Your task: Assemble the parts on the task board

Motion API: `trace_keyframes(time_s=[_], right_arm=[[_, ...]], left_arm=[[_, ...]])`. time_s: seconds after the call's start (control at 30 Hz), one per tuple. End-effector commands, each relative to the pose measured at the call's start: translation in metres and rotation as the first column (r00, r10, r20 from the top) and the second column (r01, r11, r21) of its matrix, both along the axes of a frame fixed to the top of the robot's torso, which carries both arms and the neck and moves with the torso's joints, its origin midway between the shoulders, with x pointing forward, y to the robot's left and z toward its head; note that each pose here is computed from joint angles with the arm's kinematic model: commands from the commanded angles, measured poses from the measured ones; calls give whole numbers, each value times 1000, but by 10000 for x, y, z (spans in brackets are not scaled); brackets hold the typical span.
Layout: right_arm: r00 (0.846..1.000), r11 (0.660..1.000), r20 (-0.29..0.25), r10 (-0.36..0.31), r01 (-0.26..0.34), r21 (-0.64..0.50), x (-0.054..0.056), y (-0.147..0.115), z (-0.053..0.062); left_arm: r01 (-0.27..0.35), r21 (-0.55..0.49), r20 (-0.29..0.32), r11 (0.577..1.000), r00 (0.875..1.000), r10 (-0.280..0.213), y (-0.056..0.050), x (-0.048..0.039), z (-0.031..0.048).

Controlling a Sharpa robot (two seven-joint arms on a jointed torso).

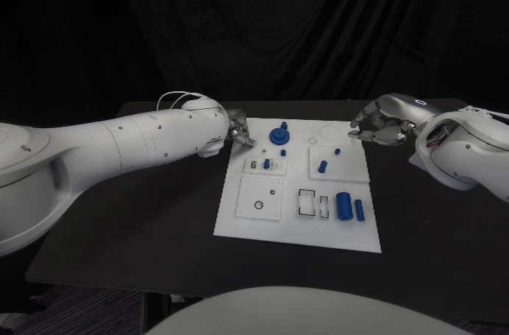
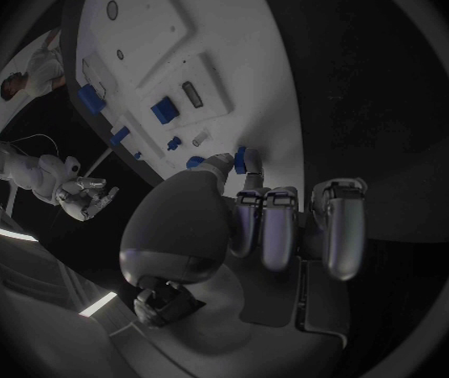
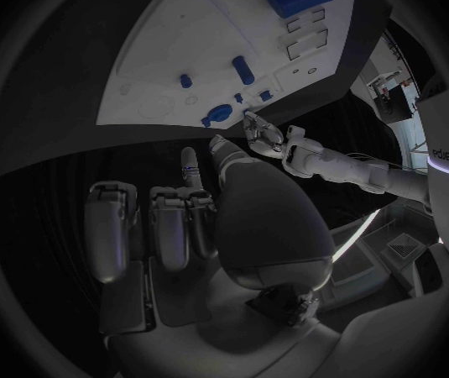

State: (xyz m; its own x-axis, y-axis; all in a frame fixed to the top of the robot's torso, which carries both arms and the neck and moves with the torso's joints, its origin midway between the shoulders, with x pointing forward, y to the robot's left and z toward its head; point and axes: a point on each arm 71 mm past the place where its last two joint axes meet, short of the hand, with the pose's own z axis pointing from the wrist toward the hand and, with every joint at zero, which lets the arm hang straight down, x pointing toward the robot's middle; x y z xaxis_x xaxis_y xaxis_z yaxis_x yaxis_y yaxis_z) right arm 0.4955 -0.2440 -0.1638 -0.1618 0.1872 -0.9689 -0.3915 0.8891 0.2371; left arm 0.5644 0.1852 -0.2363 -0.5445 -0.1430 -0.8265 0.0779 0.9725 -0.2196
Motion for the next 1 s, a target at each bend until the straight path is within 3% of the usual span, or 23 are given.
trace_keyframes(time_s=[0.03,0.53,0.73,1.0], right_arm=[[1000,1000,-9,-19,19,-7,0,-16,-17],[1000,1000,-14,-23,23,-10,-1,-24,-21],[999,1000,-16,-29,28,-12,-5,-42,-23],[999,999,-20,-36,35,-15,-7,-64,-25]], left_arm=[[19,-6,-3,1000,1000,-19,-14,-13,-13],[21,-32,20,999,1000,-20,5,-57,4],[-50,-155,-18,987,999,48,38,-141,5],[-71,-210,-46,975,997,63,64,-317,14]])
